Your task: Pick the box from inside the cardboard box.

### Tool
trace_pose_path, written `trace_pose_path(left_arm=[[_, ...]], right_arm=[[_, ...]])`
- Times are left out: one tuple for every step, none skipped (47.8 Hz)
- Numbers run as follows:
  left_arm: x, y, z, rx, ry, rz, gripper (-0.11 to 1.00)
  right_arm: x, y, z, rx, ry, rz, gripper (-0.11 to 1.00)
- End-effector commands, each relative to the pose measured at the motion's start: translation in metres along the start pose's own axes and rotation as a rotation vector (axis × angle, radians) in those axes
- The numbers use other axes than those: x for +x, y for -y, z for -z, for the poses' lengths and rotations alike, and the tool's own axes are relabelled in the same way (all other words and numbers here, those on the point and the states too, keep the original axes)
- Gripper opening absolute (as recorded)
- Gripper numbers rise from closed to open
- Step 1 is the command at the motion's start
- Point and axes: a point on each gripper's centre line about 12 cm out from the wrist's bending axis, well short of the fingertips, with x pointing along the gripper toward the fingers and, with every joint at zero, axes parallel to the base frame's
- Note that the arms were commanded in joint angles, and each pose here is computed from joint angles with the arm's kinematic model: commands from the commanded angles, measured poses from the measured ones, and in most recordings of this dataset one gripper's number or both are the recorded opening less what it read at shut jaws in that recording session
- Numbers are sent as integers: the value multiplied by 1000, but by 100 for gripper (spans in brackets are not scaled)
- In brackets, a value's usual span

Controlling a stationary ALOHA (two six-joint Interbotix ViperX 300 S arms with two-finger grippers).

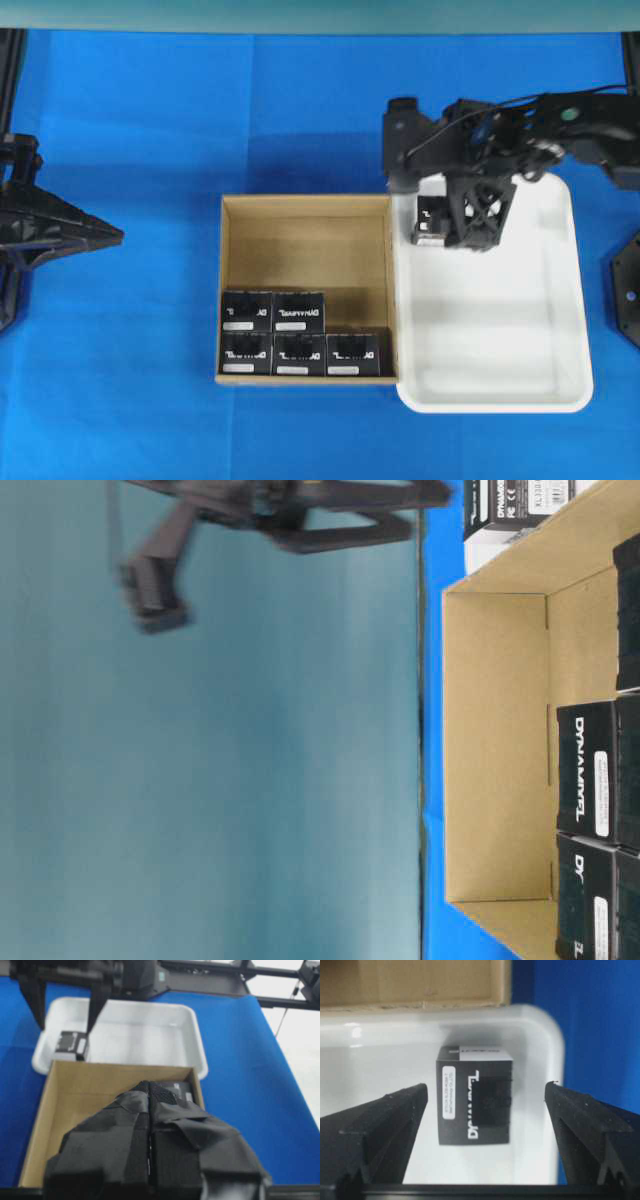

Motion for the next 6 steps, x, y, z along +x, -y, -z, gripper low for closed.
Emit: trace_pose_path(left_arm=[[0, 2, -13, 0, 33, 6, -6], [0, 2, -13, 0, 33, 6, -6], [0, 2, -12, 0, 30, 6, -6], [0, 2, -12, 0, 30, 6, -6], [0, 2, -12, 0, 30, 6, -6], [0, 2, -12, 0, 30, 6, -6]], right_arm=[[-23, 2, -9, 3, 55, 13, 95], [-28, 2, -9, 3, 63, 15, 95], [-32, 2, -10, 2, 70, 17, 95], [-35, 2, -10, 3, 72, 17, 95], [-41, 2, -11, 3, 81, 19, 95], [-45, 2, -11, 4, 85, 21, 95]])
